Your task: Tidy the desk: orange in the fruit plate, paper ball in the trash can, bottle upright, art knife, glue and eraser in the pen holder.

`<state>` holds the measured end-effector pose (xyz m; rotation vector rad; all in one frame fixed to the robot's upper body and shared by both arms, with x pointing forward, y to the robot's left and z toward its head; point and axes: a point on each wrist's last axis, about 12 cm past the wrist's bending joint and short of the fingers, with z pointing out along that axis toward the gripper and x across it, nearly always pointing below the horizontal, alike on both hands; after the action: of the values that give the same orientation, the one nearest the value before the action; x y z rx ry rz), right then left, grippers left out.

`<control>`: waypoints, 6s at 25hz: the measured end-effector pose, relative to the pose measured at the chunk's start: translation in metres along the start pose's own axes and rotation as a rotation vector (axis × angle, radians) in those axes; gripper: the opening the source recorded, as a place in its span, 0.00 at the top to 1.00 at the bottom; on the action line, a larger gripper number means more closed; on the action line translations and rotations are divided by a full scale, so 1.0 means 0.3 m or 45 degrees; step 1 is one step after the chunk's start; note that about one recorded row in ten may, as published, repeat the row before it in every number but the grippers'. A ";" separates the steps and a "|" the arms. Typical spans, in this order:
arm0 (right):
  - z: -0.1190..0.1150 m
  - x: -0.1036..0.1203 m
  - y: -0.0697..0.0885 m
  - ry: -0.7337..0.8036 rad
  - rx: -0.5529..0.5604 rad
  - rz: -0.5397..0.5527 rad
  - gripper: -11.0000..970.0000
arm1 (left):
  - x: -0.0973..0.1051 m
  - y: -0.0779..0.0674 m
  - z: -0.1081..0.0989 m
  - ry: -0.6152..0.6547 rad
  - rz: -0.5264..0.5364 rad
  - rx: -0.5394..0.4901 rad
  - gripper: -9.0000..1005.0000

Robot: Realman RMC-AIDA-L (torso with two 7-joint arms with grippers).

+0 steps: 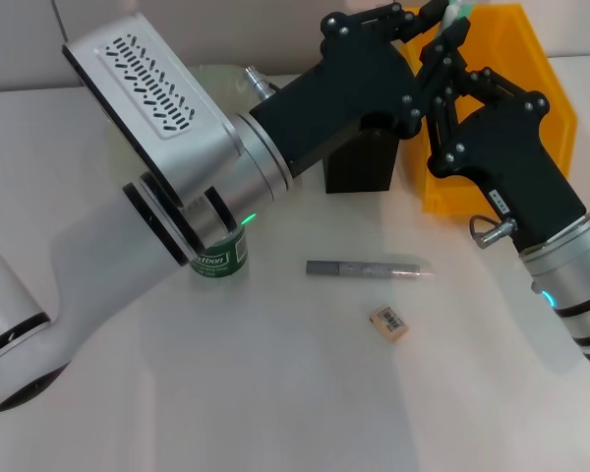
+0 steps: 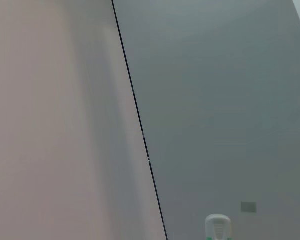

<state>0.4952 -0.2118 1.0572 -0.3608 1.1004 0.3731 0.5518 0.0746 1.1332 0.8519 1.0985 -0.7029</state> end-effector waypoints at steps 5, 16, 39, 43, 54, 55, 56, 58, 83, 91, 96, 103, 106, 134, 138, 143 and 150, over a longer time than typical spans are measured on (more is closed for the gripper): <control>0.005 -0.001 0.005 -0.006 -0.018 0.001 0.89 | -0.002 -0.002 0.001 -0.004 -0.003 0.003 0.72; -0.002 -0.001 0.007 -0.005 -0.002 0.004 0.91 | -0.004 -0.007 0.006 -0.009 -0.006 0.015 0.72; 0.095 0.049 -0.078 0.138 0.199 0.032 0.91 | -0.020 -0.017 -0.161 -0.035 -0.233 0.106 0.33; 0.178 0.071 -0.066 0.209 0.149 0.040 0.91 | -0.039 -0.009 -0.232 -0.054 -0.254 0.129 0.20; 0.259 0.124 -0.063 0.404 0.138 0.053 0.91 | -0.015 0.041 -0.440 -0.125 -0.357 0.116 0.17; 0.259 0.124 -0.063 0.404 0.138 0.053 0.91 | -0.004 0.045 -0.461 -0.126 -0.368 0.101 0.17; 0.260 0.127 -0.063 0.416 0.137 0.053 0.91 | -0.002 0.047 -0.466 -0.125 -0.369 0.097 0.17; 0.265 0.135 -0.063 0.446 0.131 0.051 0.91 | 0.003 0.051 -0.475 -0.123 -0.372 0.084 0.17; 0.176 0.079 -0.076 0.240 0.202 0.086 0.44 | 0.033 0.073 -0.521 -0.041 -0.312 0.072 0.17; 0.137 0.007 -0.200 0.050 0.122 0.322 0.31 | 0.101 0.025 -0.634 0.030 -0.230 0.049 0.17; 0.146 -0.053 -0.293 0.066 -0.098 0.408 0.30 | 0.136 0.003 -0.682 0.086 -0.289 0.008 0.17; 0.200 -0.163 -0.373 0.281 -0.483 0.386 0.30 | 0.142 -0.011 -0.707 0.108 -0.317 0.029 0.17; 0.242 -0.243 -0.418 0.464 -0.588 0.365 0.30 | 0.140 -0.015 -0.742 0.137 -0.318 0.053 0.17; 0.583 -0.355 0.001 1.920 -1.523 -0.736 0.24 | 0.160 -0.007 -0.738 0.371 -0.557 0.351 0.17; 0.591 -0.306 0.036 1.934 -1.588 -0.804 0.24 | 0.163 -0.002 -0.723 0.380 -0.559 0.361 0.17; 0.570 -0.232 0.061 1.957 -1.650 -0.876 0.24 | 0.166 0.008 -0.724 0.382 -0.553 0.321 0.17; 0.551 -0.202 0.106 1.916 -1.732 -0.895 0.24 | 0.172 0.012 -0.721 0.397 -0.552 0.305 0.17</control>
<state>0.5864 -0.1145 1.1767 -2.4510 1.8682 0.0956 0.4709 0.2591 1.0389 0.9580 1.5246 -1.1043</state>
